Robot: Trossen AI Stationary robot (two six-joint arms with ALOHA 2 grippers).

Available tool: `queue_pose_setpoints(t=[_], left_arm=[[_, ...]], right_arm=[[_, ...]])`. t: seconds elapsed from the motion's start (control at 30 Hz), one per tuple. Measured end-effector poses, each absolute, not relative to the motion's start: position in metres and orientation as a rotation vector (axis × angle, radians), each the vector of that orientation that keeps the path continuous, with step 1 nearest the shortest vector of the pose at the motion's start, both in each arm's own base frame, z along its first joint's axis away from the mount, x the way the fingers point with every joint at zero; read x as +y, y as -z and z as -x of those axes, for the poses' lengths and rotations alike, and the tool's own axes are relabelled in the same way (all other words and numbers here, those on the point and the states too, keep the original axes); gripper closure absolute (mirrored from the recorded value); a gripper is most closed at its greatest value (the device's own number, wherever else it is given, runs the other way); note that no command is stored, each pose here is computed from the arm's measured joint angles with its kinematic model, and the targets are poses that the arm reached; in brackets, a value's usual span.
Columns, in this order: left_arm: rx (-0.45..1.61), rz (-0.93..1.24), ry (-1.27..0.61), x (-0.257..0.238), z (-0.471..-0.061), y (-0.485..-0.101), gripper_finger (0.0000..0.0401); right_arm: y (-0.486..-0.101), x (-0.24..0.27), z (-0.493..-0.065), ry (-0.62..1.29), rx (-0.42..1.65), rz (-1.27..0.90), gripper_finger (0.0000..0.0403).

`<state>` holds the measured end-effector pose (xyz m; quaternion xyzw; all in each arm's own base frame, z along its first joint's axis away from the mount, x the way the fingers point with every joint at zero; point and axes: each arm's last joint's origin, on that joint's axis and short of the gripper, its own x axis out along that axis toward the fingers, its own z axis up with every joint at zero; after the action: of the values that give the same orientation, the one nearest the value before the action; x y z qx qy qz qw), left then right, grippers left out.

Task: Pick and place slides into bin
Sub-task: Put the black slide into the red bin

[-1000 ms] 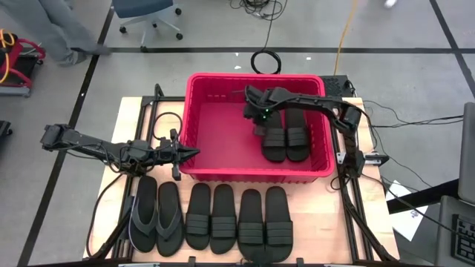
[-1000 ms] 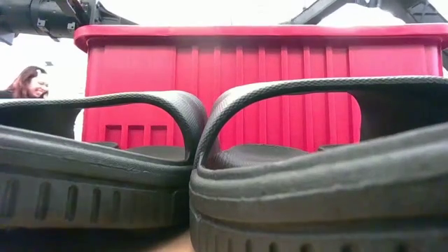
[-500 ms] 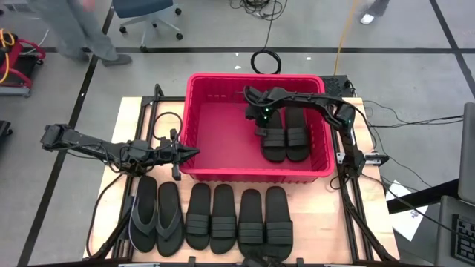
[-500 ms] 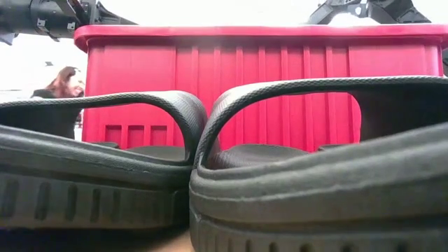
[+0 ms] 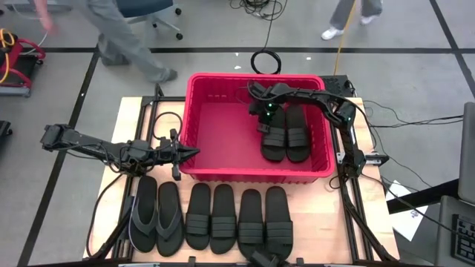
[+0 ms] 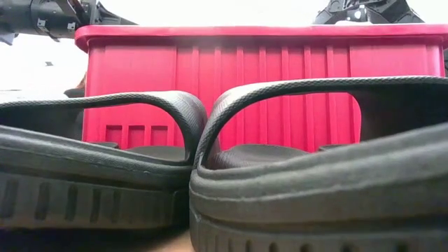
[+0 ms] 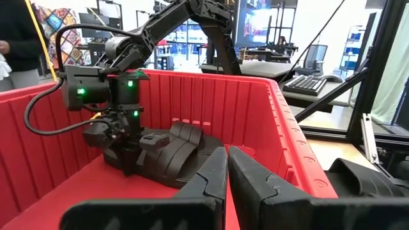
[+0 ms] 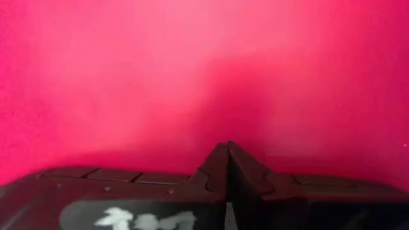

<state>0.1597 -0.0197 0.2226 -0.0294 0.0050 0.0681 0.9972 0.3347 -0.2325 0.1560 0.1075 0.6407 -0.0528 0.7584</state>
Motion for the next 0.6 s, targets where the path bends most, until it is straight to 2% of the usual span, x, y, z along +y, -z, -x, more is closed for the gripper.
queue_pose_setpoints(t=[0.17,0.33,0.5,0.6], left_arm=[[0.01,0.059,-0.136,-0.02,-0.16,-0.223,0.038],[0.01,0.058,-0.136,-0.02,-0.16,-0.223,0.038],[0.01,0.058,-0.136,-0.02,-0.16,-0.223,0.038],[0.01,0.058,-0.136,-0.02,-0.16,-0.223,0.038]], right_arm=[[-0.161,-0.223,-0.339,0.05,1.391,-0.167,0.0403],[-0.182,-0.209,-0.344,-0.016,1.327,-0.097,0.0403],[-0.223,-0.191,-0.348,-0.001,1.189,-0.004,0.0403],[-0.26,-0.171,-0.346,-0.069,1.044,0.024,0.0403]])
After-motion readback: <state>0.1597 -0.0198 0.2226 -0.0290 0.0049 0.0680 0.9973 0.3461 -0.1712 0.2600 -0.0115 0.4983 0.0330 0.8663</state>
